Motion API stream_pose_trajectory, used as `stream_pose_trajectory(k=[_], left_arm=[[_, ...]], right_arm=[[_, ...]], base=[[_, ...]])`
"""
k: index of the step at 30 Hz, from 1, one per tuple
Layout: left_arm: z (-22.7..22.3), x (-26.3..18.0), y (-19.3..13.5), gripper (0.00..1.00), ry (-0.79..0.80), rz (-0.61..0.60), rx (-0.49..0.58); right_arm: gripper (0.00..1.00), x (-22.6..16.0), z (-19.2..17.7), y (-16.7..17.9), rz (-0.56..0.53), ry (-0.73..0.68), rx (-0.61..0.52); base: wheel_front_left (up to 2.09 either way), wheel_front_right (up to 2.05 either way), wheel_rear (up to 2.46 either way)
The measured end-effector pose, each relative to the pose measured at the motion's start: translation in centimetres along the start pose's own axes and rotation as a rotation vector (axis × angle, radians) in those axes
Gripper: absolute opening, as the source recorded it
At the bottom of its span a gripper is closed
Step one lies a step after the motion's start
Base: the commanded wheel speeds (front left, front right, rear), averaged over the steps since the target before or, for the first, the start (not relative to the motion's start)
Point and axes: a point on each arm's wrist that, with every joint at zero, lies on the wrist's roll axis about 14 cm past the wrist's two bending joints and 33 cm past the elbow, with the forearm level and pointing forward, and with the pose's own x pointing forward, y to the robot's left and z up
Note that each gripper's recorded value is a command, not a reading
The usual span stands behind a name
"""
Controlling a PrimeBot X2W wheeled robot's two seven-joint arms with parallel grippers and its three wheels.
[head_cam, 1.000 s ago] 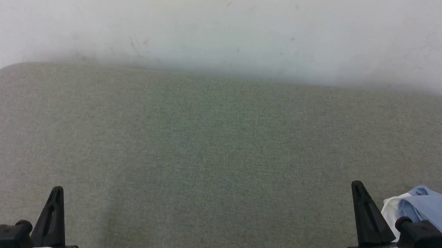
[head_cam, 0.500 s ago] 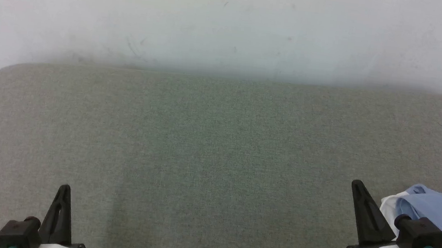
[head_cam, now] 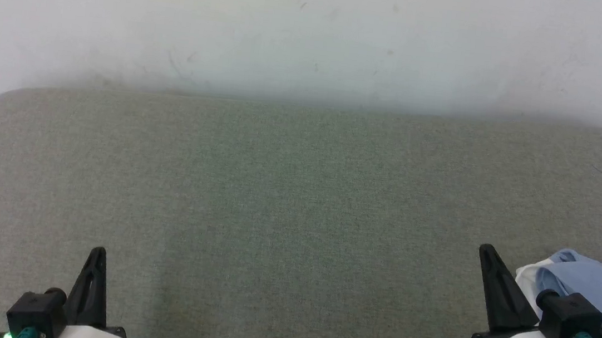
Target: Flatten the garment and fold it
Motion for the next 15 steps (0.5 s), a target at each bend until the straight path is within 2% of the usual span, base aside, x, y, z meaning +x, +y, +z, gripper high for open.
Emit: stream_pose_trajectory(k=[15], left_arm=[[0.3, 0.7, -1.1, 0.0, 0.002, -0.028, 0.017]], right_arm=[[0.0, 0.1, 0.0, -0.4, -0.012, 0.01, -0.019]], base=[[0.0, 0.0, 0.0]])
